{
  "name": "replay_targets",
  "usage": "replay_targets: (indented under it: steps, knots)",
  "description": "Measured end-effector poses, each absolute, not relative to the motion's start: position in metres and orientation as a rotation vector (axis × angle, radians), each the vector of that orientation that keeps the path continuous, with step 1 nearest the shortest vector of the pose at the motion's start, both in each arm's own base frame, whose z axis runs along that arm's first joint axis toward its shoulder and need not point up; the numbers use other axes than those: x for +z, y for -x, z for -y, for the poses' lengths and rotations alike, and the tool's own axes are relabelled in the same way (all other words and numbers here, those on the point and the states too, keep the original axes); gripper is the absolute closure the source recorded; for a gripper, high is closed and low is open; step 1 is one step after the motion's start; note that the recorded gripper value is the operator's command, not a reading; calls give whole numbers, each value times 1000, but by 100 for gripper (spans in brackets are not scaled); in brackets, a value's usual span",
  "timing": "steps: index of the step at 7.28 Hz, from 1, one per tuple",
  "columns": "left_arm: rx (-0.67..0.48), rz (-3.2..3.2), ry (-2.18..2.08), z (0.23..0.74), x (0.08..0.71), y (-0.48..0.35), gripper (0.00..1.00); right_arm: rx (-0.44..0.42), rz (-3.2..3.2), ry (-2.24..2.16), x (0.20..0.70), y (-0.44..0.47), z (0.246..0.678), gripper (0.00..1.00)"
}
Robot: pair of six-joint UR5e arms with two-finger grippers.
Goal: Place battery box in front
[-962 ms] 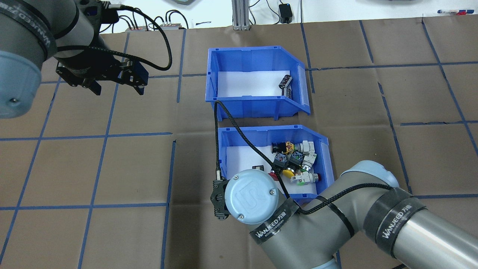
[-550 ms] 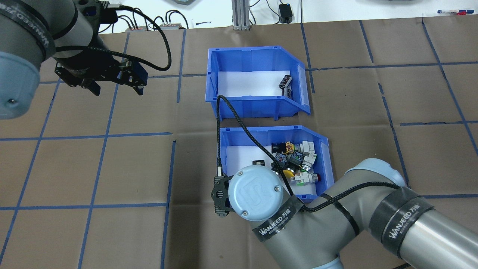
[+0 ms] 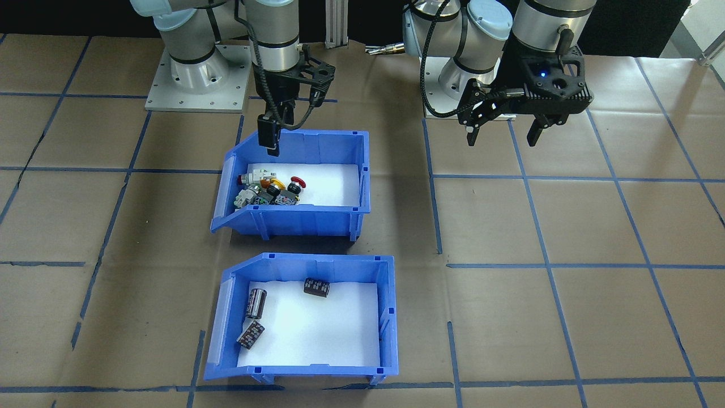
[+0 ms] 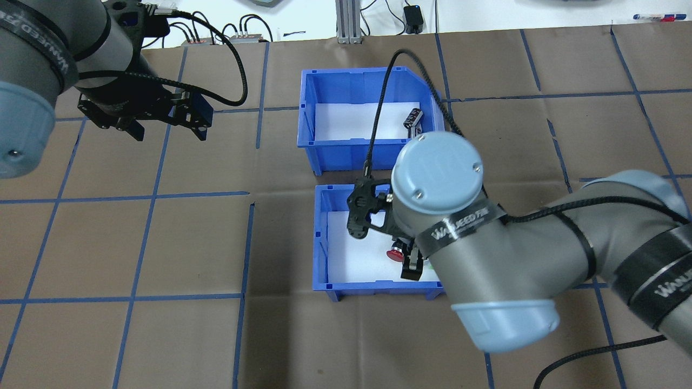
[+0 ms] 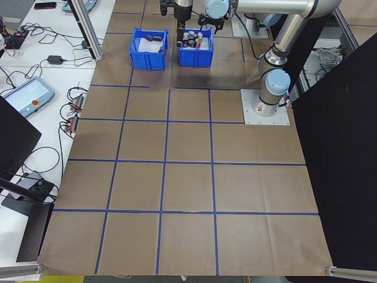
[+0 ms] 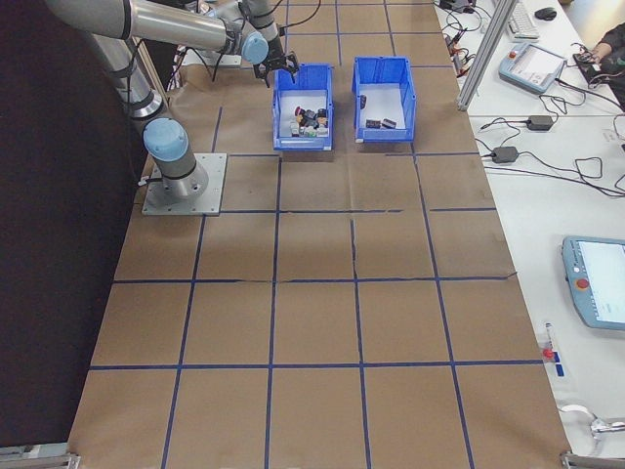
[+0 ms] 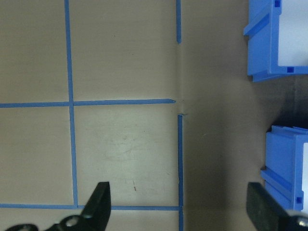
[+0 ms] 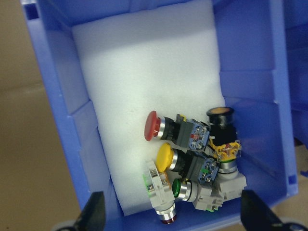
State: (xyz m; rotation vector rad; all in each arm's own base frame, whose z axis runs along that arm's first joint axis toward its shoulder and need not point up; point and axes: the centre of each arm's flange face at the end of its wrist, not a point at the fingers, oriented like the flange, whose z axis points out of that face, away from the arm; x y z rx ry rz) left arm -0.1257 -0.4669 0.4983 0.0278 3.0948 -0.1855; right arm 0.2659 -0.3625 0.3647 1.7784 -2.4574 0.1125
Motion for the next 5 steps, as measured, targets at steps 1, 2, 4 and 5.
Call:
replay_targets:
  steps: [1, 2, 4, 5]
  knots:
    - [-188, -3094, -26, 465, 499, 125, 0, 94, 2627, -1554, 385, -235, 390, 0]
    - [-193, -3093, -25, 464, 500, 124, 0, 73, 2765, -1351, 408, -201, 414, 0]
    - [-197, -3094, -25, 463, 502, 124, 0, 126, 2959, -949, 452, -150, 447, 0]
    - [-199, -3095, -27, 463, 502, 125, 0, 171, 3029, -689, 470, -134, 457, 0]
